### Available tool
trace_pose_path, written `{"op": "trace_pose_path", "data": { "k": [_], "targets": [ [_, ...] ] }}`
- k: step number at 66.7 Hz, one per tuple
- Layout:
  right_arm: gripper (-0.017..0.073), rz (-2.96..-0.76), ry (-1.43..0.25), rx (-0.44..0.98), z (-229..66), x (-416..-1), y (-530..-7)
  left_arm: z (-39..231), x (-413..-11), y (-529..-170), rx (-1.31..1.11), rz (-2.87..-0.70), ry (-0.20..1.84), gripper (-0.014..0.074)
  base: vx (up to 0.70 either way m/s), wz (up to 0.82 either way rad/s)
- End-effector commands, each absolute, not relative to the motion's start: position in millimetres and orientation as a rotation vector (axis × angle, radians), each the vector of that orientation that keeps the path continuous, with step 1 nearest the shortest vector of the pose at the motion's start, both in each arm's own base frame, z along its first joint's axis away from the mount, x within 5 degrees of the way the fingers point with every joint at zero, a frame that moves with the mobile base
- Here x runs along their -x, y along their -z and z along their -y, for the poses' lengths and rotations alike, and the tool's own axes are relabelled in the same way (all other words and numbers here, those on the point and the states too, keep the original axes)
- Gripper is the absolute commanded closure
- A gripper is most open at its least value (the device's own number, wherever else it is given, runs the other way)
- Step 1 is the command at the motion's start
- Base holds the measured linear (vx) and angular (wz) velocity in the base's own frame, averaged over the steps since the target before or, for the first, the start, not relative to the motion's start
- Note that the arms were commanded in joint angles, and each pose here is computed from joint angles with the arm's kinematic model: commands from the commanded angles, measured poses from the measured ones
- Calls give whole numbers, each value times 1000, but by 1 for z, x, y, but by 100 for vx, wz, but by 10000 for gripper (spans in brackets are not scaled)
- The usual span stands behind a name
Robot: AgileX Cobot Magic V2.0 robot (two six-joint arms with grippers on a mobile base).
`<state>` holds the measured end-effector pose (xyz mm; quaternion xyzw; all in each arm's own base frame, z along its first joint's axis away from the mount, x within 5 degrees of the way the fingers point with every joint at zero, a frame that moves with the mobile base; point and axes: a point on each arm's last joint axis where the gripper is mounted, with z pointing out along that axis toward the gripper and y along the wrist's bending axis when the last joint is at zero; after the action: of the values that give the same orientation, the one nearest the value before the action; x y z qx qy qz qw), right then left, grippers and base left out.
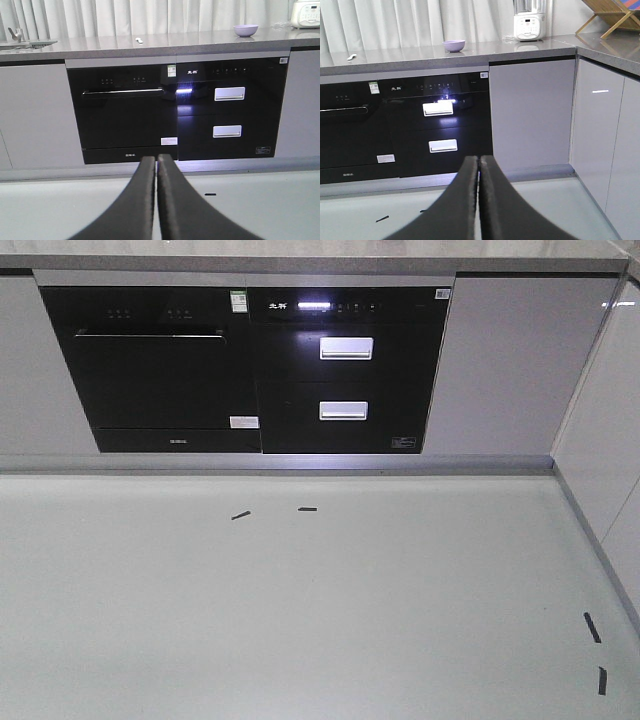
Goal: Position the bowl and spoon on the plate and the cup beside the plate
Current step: 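Drive the base forward toward the kitchen counter with both arms still, then continue driving toward the counter holding the spoon and lavender bowl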
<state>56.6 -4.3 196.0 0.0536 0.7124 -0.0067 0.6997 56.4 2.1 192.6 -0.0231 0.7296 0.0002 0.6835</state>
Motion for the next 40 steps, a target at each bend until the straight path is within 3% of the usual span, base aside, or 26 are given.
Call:
{"op": "trace_pose_path", "data": {
  "k": [1, 40],
  "targets": [
    [566, -1512, 36, -121, 6, -56, -201, -2, -56, -202, 55, -1550, 13, 600, 10, -2],
    [566, -1512, 36, -121, 6, -56, -201, -2, -56, -202, 55, -1550, 13, 600, 12, -2]
  ]
}}
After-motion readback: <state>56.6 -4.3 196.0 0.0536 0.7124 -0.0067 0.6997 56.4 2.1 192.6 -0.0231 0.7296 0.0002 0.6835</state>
